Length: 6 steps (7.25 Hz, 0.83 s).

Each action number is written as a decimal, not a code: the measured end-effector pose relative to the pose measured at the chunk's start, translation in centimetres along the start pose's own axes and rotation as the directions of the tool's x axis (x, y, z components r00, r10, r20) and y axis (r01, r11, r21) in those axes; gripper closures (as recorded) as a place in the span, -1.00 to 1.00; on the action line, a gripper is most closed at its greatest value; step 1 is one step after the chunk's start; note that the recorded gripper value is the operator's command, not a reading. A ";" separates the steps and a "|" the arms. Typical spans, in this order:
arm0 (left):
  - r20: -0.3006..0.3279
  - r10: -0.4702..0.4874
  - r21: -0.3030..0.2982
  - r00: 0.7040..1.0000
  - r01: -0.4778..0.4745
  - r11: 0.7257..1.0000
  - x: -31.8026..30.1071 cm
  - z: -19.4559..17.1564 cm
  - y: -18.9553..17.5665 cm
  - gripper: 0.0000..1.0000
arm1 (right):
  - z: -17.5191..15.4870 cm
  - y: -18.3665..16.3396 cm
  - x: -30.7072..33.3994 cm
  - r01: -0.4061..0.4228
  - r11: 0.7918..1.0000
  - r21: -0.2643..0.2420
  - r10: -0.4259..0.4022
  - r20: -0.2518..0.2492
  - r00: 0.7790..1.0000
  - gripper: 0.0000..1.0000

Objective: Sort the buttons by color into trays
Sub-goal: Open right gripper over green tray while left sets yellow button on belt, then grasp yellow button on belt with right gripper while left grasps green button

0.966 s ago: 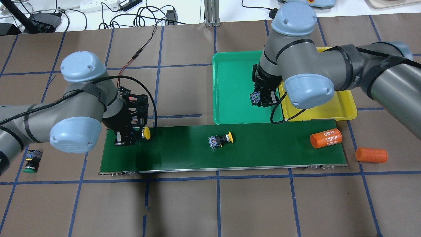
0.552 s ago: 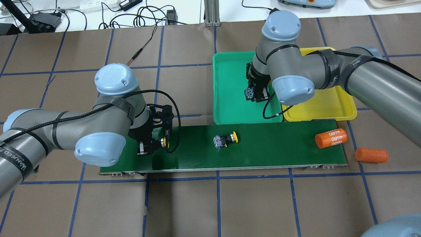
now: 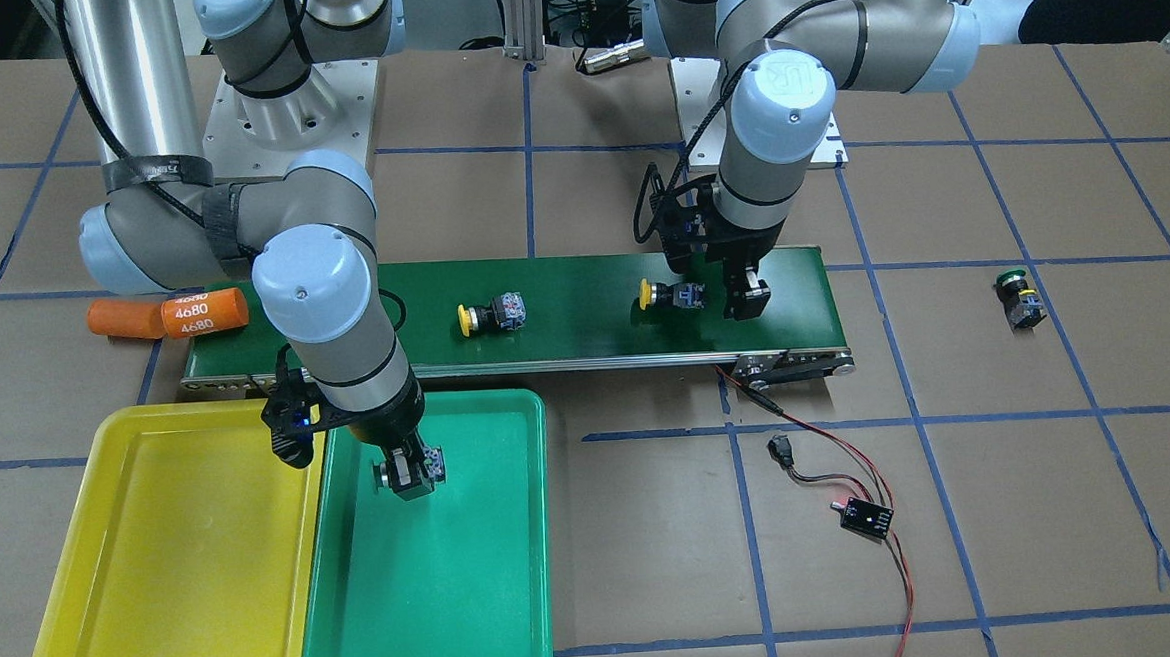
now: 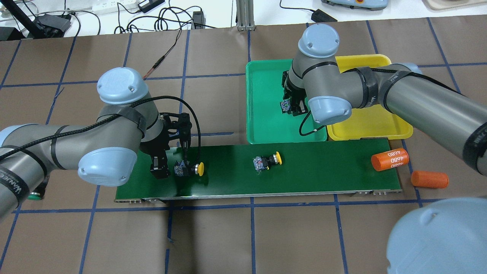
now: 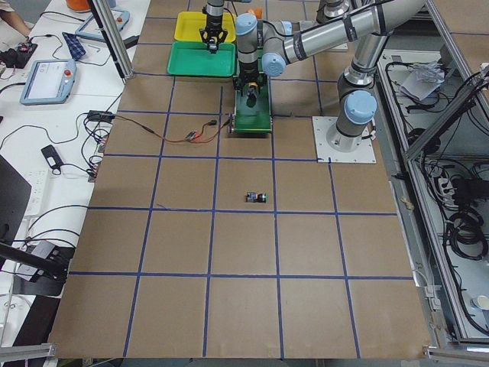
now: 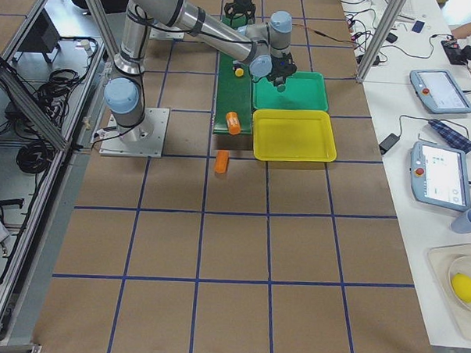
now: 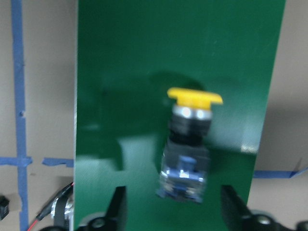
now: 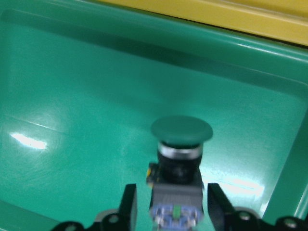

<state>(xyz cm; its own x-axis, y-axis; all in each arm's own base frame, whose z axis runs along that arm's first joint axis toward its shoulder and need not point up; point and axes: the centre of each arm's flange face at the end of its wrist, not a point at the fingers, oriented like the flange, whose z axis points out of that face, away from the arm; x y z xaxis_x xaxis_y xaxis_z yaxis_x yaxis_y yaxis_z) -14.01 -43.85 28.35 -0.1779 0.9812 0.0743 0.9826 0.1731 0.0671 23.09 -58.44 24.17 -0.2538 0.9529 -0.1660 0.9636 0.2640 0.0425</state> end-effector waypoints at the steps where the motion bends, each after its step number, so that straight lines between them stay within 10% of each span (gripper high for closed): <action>1: 0.002 -0.043 0.013 0.999 0.043 0.999 -1.3 -0.4 3.4 -1.00 | -0.3 -0.1 0.0 -0.001 1.000 0.003 0.001 0.005 1.000 -1.00; 3: 0.005 -0.150 0.031 0.989 0.150 0.988 -3.5 -0.9 11.9 -1.00 | -3.1 -0.4 0.5 -0.007 1.000 0.002 0.007 -0.006 1.000 -1.00; 6: -0.012 -0.387 0.045 0.922 0.387 0.921 -4.2 -0.2 25.0 -1.00 | -9.6 -0.1 6.1 -0.041 0.999 -0.013 0.038 -0.196 0.980 -1.00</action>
<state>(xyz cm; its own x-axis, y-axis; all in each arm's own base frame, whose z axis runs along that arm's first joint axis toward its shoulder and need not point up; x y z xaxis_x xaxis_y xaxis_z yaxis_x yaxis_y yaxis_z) 11.31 -43.69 29.92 -0.5446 0.8369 0.0546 0.8387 0.5428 0.0454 20.59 -51.23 32.64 -0.2285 0.9730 0.0318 0.9721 0.2262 0.0618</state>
